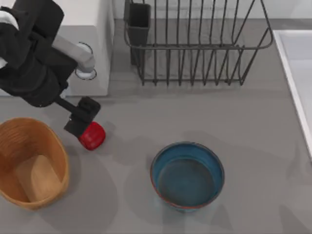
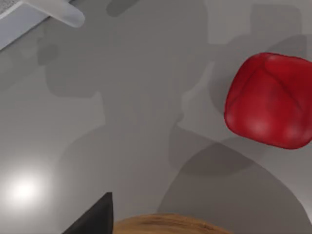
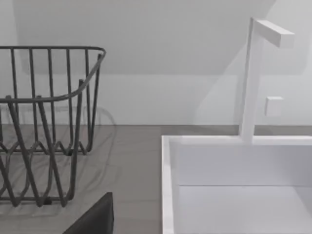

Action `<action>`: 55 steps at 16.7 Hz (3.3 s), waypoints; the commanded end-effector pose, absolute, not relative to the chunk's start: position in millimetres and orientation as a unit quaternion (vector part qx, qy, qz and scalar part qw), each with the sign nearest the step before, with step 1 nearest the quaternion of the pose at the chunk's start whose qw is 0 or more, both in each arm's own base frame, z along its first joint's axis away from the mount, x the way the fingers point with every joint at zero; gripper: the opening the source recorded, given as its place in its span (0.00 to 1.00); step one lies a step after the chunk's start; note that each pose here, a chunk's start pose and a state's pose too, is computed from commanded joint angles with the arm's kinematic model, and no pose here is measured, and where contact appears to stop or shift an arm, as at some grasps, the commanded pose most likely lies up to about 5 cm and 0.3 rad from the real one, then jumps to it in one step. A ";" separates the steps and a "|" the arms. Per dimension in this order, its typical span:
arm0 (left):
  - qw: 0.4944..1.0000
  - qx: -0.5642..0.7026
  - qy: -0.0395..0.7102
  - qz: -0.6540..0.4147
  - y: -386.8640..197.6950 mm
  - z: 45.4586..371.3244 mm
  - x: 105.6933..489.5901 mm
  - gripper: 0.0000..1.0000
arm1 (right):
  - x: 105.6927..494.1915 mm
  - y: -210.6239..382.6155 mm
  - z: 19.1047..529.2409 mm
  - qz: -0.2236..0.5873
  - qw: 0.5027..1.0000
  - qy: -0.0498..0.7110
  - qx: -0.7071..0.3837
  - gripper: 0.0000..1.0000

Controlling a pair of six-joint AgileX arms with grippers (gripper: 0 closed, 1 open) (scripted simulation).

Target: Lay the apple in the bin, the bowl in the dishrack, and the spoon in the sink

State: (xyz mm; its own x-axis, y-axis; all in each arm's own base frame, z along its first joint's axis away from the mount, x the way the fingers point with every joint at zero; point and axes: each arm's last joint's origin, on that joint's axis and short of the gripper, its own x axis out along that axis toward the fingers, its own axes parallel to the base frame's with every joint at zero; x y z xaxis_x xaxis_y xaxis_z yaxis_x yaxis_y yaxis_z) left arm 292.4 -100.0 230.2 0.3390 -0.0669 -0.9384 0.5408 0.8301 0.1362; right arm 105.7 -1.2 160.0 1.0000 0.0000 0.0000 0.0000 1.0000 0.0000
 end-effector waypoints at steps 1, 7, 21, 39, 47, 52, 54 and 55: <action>0.766 0.232 0.564 -0.202 -109.7 221.1 304.4 1.00 | 105.7 -1.2 160.0 0.000 1.000 0.000 0.000 1.00; 0.679 0.279 0.637 -0.237 -146.6 180.3 340.9 1.00 | 105.7 -1.2 160.0 0.000 1.000 0.000 0.000 1.00; 0.675 0.281 0.640 -0.238 -147.9 124.8 345.6 1.00 | 105.7 -1.2 160.0 0.000 1.000 0.000 0.000 1.00; 0.675 0.281 0.640 -0.238 -145.6 108.5 347.1 0.10 | 105.7 -1.2 160.0 0.000 1.000 0.000 0.000 1.00; 0.675 0.281 0.640 -0.238 -145.6 108.5 347.1 0.00 | 105.7 -1.2 160.0 0.000 1.000 0.000 0.000 1.00; 0.678 0.263 0.640 -0.248 -149.8 126.1 345.8 0.00 | 105.7 -1.2 160.0 0.000 1.000 0.000 0.000 1.00; 0.677 0.263 0.641 -0.248 -151.1 146.0 347.4 0.00 | 105.7 -1.2 160.0 0.000 1.000 0.000 0.000 1.00; 0.676 0.262 0.642 -0.248 -151.1 158.3 347.4 0.00 | 105.7 -1.2 160.0 0.000 1.000 0.000 0.000 1.00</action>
